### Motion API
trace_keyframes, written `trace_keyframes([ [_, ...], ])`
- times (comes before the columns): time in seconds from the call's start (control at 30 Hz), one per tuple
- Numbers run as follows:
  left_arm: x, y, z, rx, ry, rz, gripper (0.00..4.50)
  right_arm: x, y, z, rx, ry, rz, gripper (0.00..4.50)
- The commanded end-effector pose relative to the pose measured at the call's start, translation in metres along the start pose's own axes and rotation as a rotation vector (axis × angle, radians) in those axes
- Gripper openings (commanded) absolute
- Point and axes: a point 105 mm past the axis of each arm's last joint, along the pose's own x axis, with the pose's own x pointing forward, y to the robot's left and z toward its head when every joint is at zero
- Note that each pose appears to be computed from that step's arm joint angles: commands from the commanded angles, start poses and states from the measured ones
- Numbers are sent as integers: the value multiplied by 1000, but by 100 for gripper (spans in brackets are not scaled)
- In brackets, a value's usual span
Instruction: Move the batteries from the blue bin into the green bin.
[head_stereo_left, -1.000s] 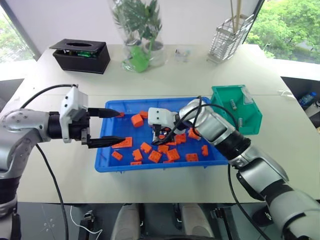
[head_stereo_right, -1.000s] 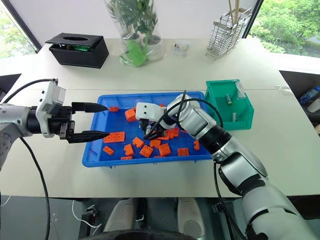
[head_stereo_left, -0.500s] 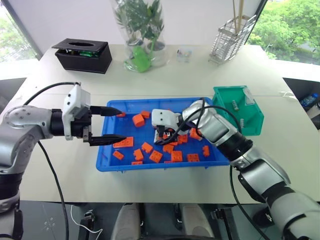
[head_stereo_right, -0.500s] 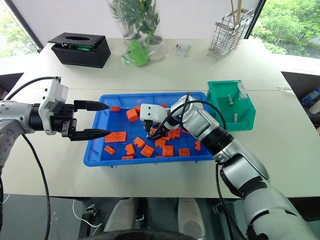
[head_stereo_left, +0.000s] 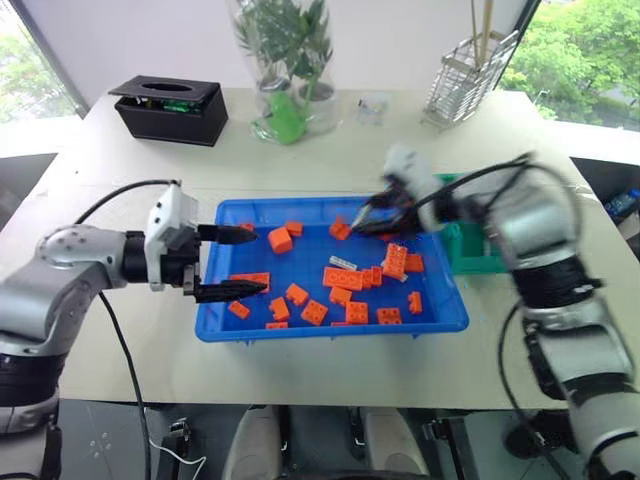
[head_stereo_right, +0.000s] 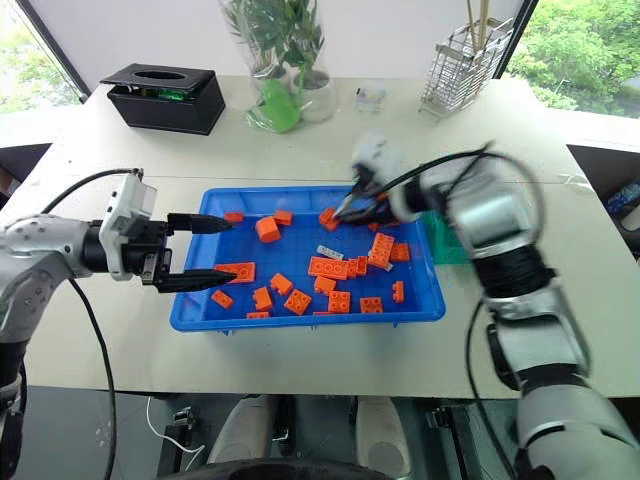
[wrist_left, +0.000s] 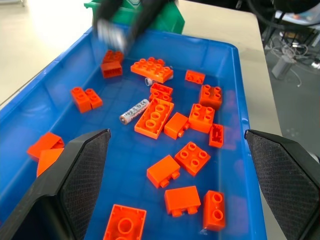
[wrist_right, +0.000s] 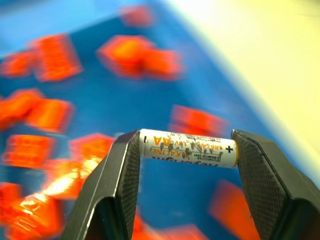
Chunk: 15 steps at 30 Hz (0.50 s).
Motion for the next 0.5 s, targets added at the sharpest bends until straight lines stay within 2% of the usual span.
trace_keyframes([
  [0.03, 4, -4, 7, 33, -19, -23, 450, -50, -37, -14, 33, 4, -196, 221],
  [0.1, 6, -3, 7, 33, -22, -31, 450, -68, -50, -26, 45, 37, -272, 221],
  [0.2, 8, -1, 8, 38, -27, -40, 450, -79, -57, -41, 89, 67, -321, 221],
  [0.27, 9, 0, 9, 40, -32, -45, 450, -75, -50, -48, 93, 79, -283, 324],
  [0.3, 10, 1, 10, 41, -34, -49, 450, -72, -48, -50, 74, 89, -282, 360],
  [0.33, 11, 1, 11, 41, -36, -52, 450, -70, -48, -51, 53, 95, -293, 418],
  [0.37, 11, 0, 11, 43, -37, -56, 450, -68, -50, -49, 31, 94, -305, 447],
  [0.5, 9, -1, 14, 47, -40, -56, 450, -55, -34, -11, -35, -41, -191, 447],
])
